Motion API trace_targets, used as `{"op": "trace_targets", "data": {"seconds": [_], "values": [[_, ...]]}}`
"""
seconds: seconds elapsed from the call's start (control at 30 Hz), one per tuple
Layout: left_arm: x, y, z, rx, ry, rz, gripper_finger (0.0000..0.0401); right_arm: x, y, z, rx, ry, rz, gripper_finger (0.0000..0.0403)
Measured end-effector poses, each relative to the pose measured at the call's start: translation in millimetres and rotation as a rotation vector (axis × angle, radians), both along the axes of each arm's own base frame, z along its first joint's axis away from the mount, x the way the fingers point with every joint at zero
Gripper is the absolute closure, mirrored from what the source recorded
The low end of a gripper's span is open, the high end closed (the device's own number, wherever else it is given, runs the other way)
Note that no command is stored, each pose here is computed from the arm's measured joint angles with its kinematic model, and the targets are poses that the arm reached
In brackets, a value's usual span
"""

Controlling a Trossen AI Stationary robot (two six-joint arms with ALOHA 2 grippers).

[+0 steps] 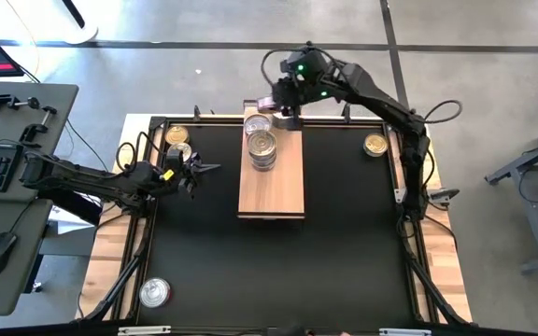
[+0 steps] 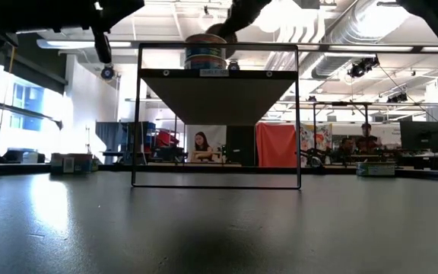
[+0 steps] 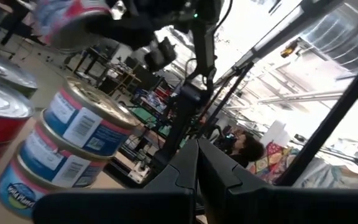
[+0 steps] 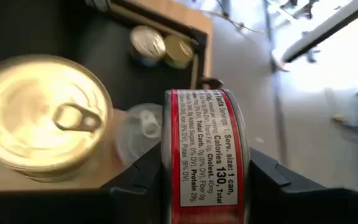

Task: Stack canned seafood by type on shelf
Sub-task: Stack the red tuna can on top of the red tuna can on the shelf

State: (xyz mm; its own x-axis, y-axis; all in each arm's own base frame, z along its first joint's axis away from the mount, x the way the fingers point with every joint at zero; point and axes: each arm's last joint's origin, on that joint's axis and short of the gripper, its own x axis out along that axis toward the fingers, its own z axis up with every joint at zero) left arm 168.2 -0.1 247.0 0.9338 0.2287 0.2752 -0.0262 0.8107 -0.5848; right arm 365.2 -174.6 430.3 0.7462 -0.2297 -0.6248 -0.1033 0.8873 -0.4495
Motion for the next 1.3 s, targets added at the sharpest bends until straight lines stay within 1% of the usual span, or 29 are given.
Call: {"op": "trace_targets", "data": {"seconds": [0.07,0.1,0.23,0.3,0.33,0.4,0.5,0.53,0.6,0.73,0.83,0.9,1.0,1.07,1.13,1.23,1.3], "values": [[0,0,-1,-0.008,0.006,0.005,0.0401,-8,-5,5,0.075,-0.044,0.005,0.0265],[0,0,-1,-0.019,0.006,0.008,0.0401,-13,-8,9,0.094,-0.062,0.005,0.0265],[0,0,-1,-0.040,0.004,0.010,0.0401,-44,-7,35,0.063,-0.122,-0.025,0.0265],[0,0,-1,-0.040,0.004,0.012,0.0401,-63,-1,41,0.053,-0.132,-0.033,0.0265],[0,1,-1,-0.041,0.004,0.015,0.0401,-71,3,40,0.055,-0.118,-0.032,0.0265],[0,1,-1,-0.045,0.004,0.030,0.0401,-85,16,26,0.056,-0.058,-0.026,0.0265],[0,2,-1,-0.056,0.001,0.046,0.0401,-97,33,-7,0.014,0.056,-0.011,0.0265],[0,2,-1,-0.061,0.000,0.052,0.0401,-98,37,-17,-0.009,0.065,-0.007,0.0265],[0,2,-1,-0.064,-0.001,0.058,0.0401,-94,39,-30,-0.048,0.008,-0.002,0.0265],[0,2,-1,-0.073,-0.006,0.055,0.0401,-84,29,-39,-0.116,-0.141,-0.013,0.0265],[0,1,-1,-0.079,-0.007,0.045,0.0401,-71,13,-44,-0.055,-0.237,-0.033,0.0265],[0,0,-1,-0.079,-0.006,0.043,0.0401,-59,5,-49,-0.024,-0.268,-0.025,0.0265],[0,0,-1,-0.074,-0.002,0.040,0.0401,-37,-4,-57,-0.035,-0.286,0.002,0.0265],[0,-1,-1,-0.069,0.000,0.037,0.0401,-24,-11,-63,-0.016,-0.280,0.003,0.0265],[0,-1,-1,-0.068,0.000,0.032,0.0401,-14,-17,-63,0.005,-0.289,-0.011,0.0265],[0,-2,-2,-0.062,0.002,0.015,0.0401,-3,-24,-61,0.006,-0.312,0.009,0.0265],[0,-2,-2,-0.055,0.005,0.008,0.0401,5,-27,-64,0.015,-0.309,0.024,0.0265]]}}
